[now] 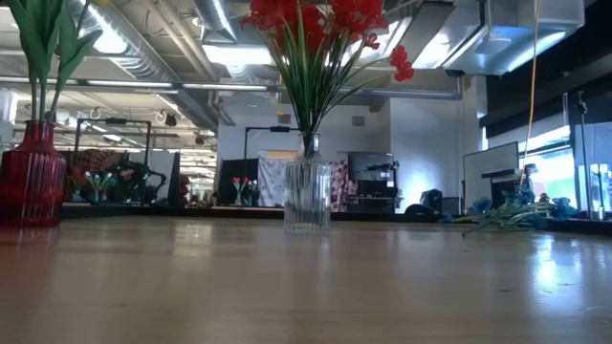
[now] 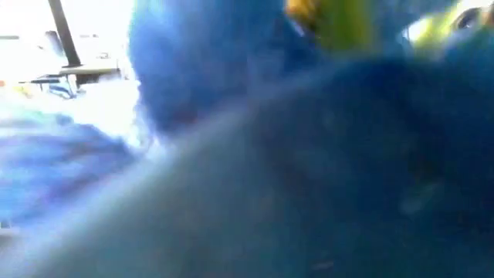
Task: Sort flowers into vase by color
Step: Put the bottom blue flower into the yellow vase
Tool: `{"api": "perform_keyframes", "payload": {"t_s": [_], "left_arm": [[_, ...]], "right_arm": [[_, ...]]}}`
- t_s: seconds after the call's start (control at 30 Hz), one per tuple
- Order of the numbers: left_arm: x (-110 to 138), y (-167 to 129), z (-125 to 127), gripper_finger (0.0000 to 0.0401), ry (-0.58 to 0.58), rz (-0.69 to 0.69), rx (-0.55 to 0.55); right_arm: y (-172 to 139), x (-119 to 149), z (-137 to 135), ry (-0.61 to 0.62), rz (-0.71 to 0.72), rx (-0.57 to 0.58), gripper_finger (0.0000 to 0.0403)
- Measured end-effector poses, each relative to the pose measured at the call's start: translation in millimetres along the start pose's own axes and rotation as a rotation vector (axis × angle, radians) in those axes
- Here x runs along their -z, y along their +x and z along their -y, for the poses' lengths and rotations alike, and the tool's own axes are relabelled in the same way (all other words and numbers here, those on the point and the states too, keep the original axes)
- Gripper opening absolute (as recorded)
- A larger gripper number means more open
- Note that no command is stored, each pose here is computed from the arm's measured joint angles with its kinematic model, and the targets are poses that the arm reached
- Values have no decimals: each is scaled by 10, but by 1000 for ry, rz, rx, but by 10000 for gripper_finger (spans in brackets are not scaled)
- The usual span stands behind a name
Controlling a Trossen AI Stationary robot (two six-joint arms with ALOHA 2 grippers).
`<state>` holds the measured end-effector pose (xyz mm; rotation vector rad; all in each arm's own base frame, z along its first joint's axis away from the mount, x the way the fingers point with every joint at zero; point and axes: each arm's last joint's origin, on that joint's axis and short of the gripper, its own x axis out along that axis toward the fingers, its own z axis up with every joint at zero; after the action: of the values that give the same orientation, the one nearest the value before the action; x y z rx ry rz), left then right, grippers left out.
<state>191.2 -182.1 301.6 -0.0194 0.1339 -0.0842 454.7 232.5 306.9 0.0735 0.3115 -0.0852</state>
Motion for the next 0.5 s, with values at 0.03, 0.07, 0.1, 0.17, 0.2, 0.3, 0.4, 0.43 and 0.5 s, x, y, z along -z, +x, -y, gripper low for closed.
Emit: {"api": "perform_keyframes", "payload": {"t_s": [0.03, 0.07, 0.1, 0.17, 0.2, 0.3, 0.4, 0.43, 0.5], "left_arm": [[0, 0, 0, 199, -1, 0, 0], [1, -1, 1, 199, -4, -1, 0], [4, -5, 5, 198, -5, -3, 2], [26, -13, 12, 196, -4, -20, 4], [35, -19, 18, 194, -6, -27, 6], [41, -23, 21, 188, -6, -31, 4], [42, -23, 20, 174, -5, -32, 3], [45, -23, 19, 165, -5, -34, 2], [59, -23, 16, 140, -15, -46, 0]], "right_arm": [[0, 3, 3, 2, -2, 6, 38], [0, 3, 8, 1, 2, 23, 41], [0, 2, 13, 0, 7, 43, 44], [-4, 1, 15, -6, 14, 70, 51], [-6, 1, 14, -7, 15, 74, 55], [-7, 1, 13, -7, 16, 75, 68], [-7, 1, 14, -7, 17, 77, 88], [-7, 1, 14, -7, 17, 77, 97], [-7, -4, 13, -13, 21, 76, 117]]}}
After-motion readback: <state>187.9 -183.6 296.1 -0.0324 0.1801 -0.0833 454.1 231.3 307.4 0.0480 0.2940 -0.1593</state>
